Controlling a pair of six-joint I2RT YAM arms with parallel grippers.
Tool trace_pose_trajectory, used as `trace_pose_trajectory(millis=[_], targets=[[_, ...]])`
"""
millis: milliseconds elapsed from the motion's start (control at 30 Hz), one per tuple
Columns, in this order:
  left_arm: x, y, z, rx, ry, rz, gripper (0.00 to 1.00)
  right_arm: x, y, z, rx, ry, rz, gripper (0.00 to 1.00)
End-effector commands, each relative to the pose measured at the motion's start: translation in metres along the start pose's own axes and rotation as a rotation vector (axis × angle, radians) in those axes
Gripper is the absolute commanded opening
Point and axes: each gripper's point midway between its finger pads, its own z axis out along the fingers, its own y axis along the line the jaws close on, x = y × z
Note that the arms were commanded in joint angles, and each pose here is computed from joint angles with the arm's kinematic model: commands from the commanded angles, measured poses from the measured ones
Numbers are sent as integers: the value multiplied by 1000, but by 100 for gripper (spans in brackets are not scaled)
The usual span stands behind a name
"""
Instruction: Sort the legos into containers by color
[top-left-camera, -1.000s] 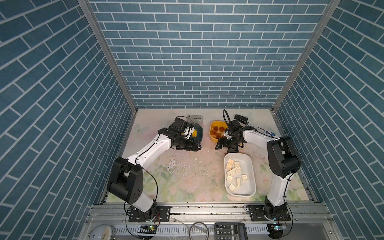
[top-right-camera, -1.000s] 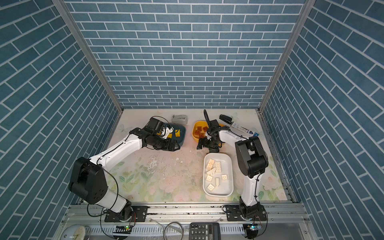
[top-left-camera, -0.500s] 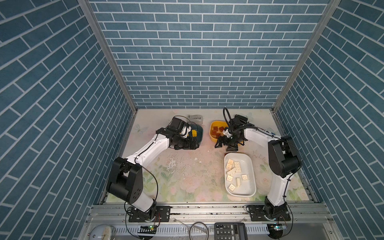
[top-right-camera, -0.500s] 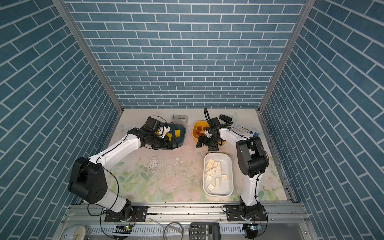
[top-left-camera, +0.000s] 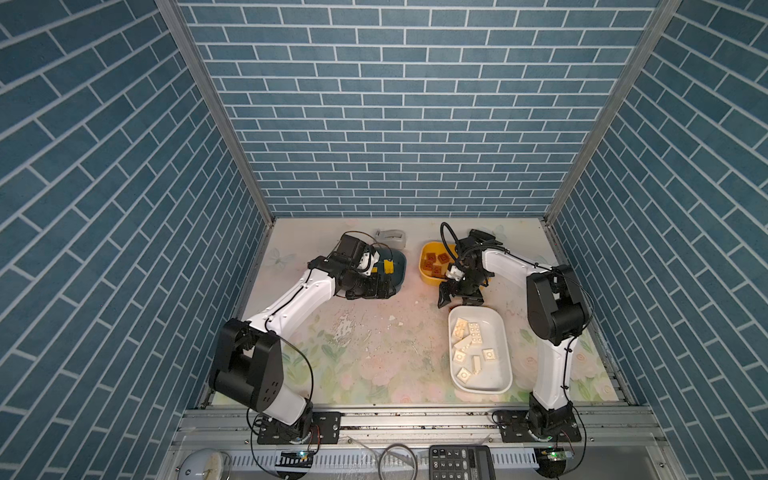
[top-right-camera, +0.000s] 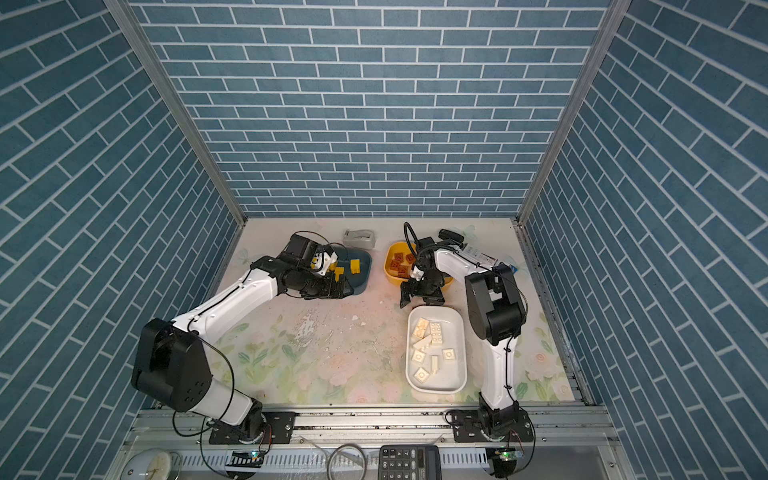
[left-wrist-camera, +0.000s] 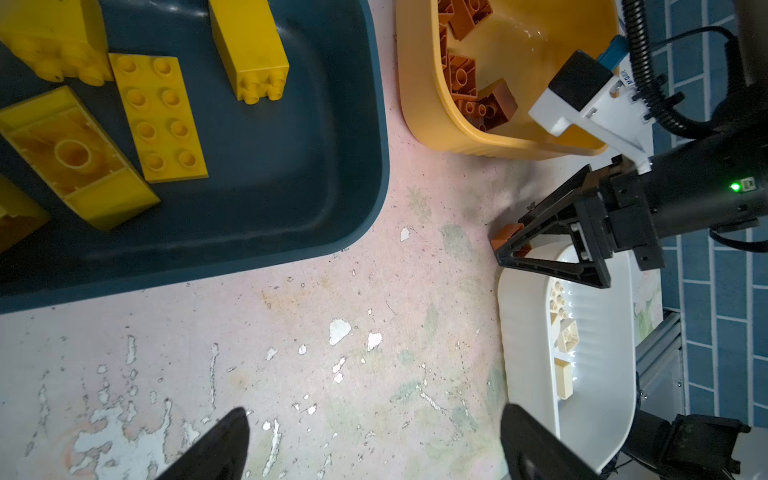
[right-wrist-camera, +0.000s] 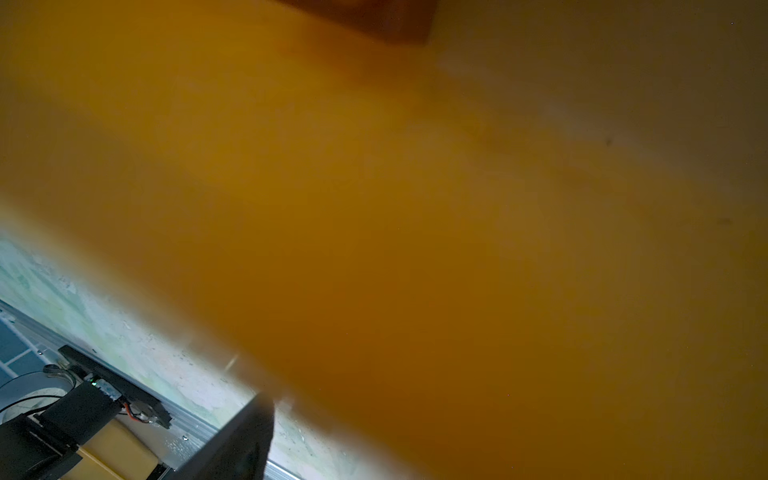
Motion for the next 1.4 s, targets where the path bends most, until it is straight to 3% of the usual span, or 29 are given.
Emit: trace_pose_trajectory(millis=[0,667,767,900,1367], targets=[[6,6,-5,-14,6,-7,96,12,-3,1,49,65,-58,88],[14,15,-6,-30,17,-3,96,7,-13,16,252,127,-176,53],[15,15,-6,-31,21,-3,96,11,-14,18,274,145,-194,52],[15,16,-5,-31,18,-4,96,12,-16,17,301,144,-204,38],[9,13,-7,-28,2,5,96,-6,4,-13,266,25,-199,34]])
